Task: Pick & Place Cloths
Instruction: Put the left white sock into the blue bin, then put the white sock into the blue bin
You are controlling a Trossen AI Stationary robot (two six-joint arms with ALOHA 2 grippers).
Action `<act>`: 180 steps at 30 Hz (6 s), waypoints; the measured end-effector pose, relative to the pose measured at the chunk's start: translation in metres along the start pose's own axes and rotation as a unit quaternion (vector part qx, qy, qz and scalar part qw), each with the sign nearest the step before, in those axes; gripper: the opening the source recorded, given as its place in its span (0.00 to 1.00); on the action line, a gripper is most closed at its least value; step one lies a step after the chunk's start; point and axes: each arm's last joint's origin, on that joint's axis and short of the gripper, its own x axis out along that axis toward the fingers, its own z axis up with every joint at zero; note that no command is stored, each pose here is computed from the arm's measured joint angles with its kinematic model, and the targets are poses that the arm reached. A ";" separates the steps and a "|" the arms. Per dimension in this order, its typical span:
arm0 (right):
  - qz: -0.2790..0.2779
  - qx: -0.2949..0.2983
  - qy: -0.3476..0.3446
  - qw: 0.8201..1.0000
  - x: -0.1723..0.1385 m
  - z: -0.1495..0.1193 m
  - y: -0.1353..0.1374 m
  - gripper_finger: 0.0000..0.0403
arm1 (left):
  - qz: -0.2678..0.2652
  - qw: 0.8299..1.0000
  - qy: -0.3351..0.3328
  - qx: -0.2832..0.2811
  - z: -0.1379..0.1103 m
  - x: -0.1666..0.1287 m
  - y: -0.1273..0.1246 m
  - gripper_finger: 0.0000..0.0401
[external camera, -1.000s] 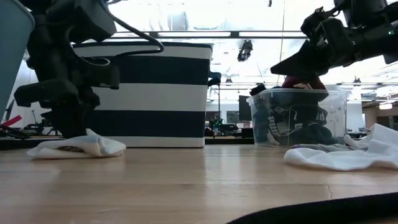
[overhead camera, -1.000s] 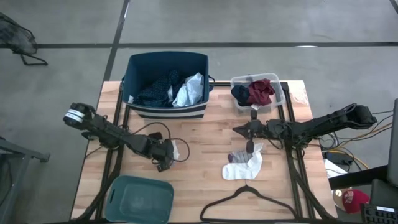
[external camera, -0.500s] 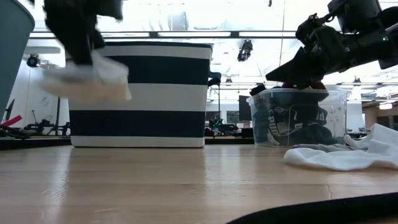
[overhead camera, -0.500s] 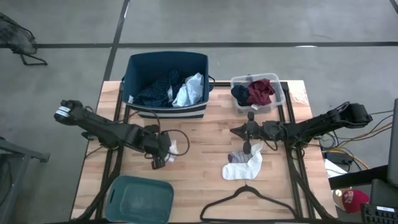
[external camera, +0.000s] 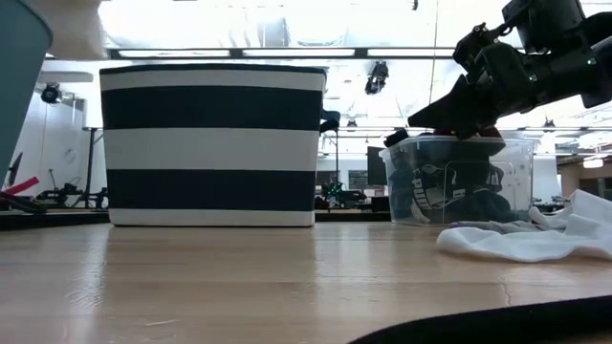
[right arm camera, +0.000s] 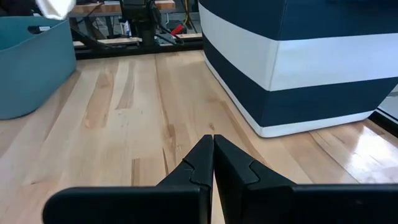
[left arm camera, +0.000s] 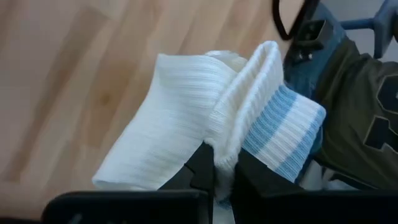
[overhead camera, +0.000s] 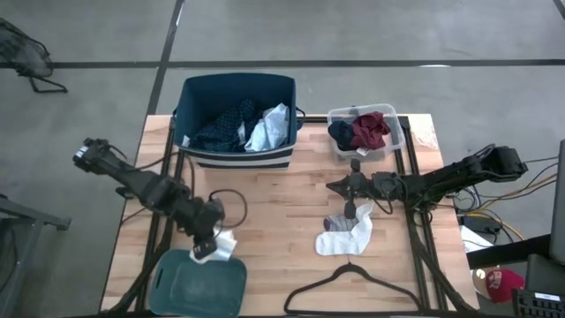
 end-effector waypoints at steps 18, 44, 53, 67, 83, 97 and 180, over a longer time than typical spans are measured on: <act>-0.001 0.009 0.001 1.000 0.000 0.000 0.000 0.02 | 0.049 0.999 0.002 -0.013 -0.070 0.075 -0.049 0.09; 0.000 0.024 0.004 1.000 0.000 -0.001 0.000 0.02 | 0.136 0.967 -0.143 0.160 -0.061 0.093 -0.049 0.36; 0.000 0.022 0.007 1.000 0.000 -0.002 0.000 0.02 | 0.204 0.891 -0.309 0.262 -0.036 0.113 -0.035 0.34; -0.002 0.024 0.019 1.000 -0.003 -0.010 -0.002 0.02 | 0.071 0.875 -0.336 0.341 0.001 0.129 0.013 0.23; 0.083 0.089 0.042 0.992 0.000 0.000 0.006 0.02 | -0.024 0.808 -0.489 0.328 -0.026 0.106 0.088 0.21; -0.034 0.185 0.334 0.924 -0.019 0.084 0.046 0.18 | -0.028 0.708 -0.604 0.364 0.000 0.049 0.058 0.21; -0.131 -0.015 0.333 0.934 0.018 0.067 0.156 0.05 | -0.056 0.746 -0.564 0.351 0.008 0.060 0.055 0.54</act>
